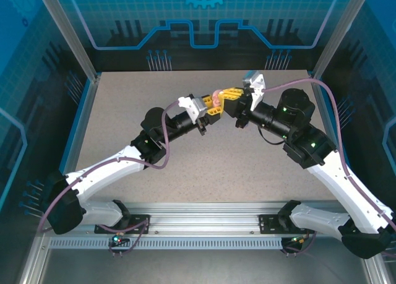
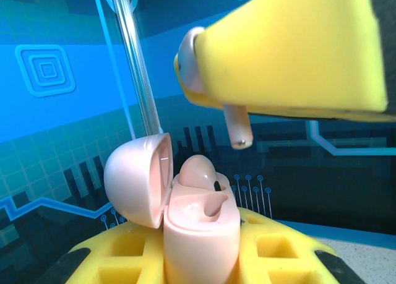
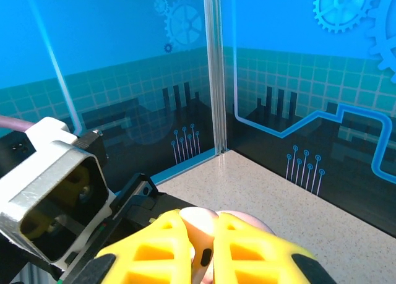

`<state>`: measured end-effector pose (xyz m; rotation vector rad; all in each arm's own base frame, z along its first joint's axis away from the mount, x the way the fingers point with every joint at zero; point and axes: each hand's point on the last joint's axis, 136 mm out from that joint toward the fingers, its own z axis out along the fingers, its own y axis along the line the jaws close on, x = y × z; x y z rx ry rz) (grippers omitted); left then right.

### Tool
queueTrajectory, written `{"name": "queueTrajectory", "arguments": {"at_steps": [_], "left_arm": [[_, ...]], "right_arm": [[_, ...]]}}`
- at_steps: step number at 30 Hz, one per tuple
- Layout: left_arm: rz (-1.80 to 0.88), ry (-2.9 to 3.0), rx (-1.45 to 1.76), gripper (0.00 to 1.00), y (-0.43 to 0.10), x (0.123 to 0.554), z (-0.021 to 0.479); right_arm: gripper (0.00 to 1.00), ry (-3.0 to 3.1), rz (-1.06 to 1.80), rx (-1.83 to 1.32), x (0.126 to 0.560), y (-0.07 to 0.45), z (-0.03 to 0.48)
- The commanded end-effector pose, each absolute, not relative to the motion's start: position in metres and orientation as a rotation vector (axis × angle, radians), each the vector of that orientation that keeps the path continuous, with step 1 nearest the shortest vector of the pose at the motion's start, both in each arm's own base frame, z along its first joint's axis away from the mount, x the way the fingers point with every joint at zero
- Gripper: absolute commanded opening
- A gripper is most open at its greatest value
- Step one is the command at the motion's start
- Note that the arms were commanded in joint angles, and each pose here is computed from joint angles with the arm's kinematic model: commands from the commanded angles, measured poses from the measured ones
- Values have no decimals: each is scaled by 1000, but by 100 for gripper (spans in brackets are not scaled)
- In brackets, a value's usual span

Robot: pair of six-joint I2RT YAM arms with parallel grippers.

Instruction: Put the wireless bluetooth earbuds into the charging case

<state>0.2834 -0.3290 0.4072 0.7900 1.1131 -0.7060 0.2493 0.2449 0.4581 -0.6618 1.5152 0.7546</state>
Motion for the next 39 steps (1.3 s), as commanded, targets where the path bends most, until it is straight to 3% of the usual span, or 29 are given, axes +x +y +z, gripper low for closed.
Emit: {"name": "queueTrajectory", "arguments": {"at_steps": [1,39], "left_arm": [[-688,1054,760,0,-324,279,435],[-685,1049,745,0,-320,277,442]], "right_arm": [[12,1516,768,-655,249,242,457],[9,1624,752,-639,265,237,427]]}}
